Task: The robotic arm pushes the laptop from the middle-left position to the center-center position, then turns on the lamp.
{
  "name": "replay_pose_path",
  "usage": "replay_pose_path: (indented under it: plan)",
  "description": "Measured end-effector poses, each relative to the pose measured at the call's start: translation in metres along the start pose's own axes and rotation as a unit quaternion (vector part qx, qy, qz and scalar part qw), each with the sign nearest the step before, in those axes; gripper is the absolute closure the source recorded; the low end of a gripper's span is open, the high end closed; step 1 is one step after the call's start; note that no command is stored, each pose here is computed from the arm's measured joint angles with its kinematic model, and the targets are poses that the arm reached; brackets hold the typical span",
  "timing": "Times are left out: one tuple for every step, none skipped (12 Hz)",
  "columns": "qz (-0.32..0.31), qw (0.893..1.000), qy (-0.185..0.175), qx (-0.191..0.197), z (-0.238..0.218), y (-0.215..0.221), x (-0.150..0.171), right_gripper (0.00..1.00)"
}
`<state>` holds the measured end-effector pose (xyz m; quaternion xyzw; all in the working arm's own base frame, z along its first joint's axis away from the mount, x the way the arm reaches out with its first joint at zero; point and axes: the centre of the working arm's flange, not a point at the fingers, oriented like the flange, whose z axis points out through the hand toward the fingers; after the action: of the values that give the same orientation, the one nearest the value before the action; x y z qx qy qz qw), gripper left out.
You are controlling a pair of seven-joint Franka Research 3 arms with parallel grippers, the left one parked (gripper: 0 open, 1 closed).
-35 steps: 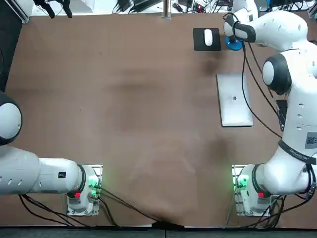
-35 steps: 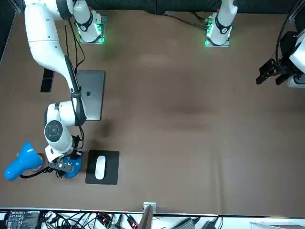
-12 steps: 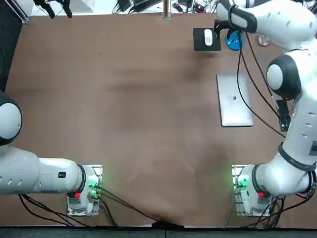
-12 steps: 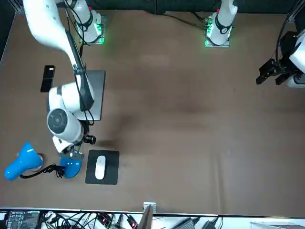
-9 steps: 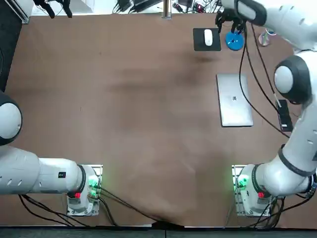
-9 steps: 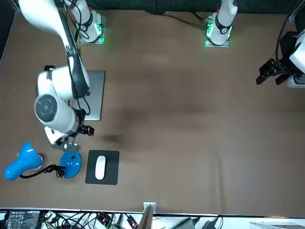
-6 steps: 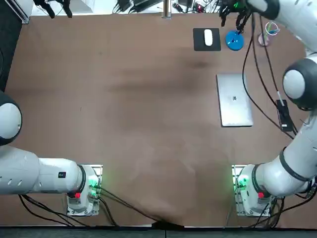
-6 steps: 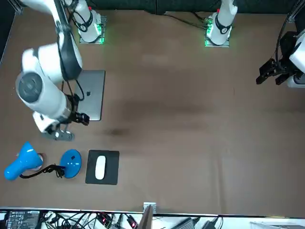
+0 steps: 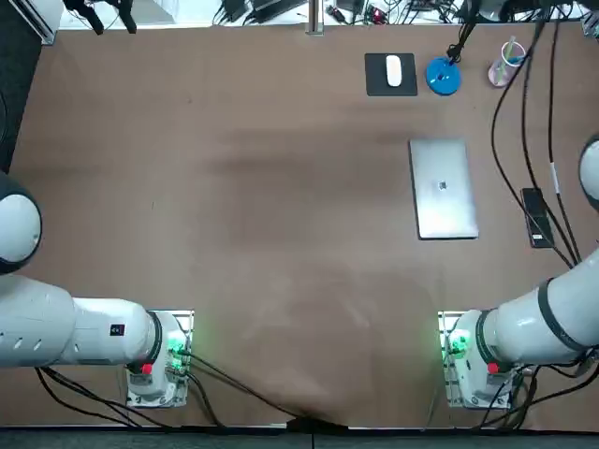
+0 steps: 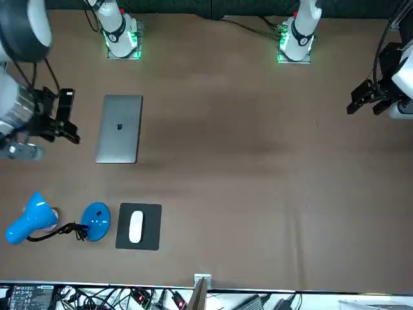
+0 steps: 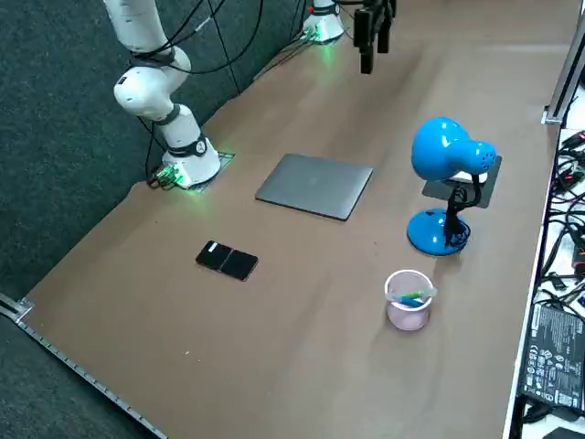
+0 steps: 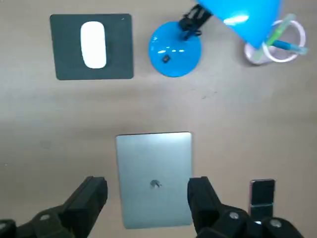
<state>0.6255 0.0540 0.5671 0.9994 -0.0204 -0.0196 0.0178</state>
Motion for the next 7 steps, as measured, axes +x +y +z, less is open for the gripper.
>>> replay_pose_path:
  plan:
    - [0.004,1.000,0.003,0.001,-0.007,0.014,-0.006,0.00]
    - [0.007,1.000,0.004,0.000,-0.011,0.023,-0.014,0.00]
    - [0.011,1.000,0.004,-0.001,-0.015,0.029,-0.023,0.00]
    - [0.015,1.000,0.004,-0.002,-0.018,0.035,-0.035,0.00]
    - [0.020,1.000,0.005,-0.002,-0.021,0.040,-0.046,0.00]
    - [0.024,1.000,0.010,-0.002,-0.024,0.046,-0.058,0.00]
    - [0.028,1.000,0.015,-0.002,-0.026,0.051,-0.070,0.00]
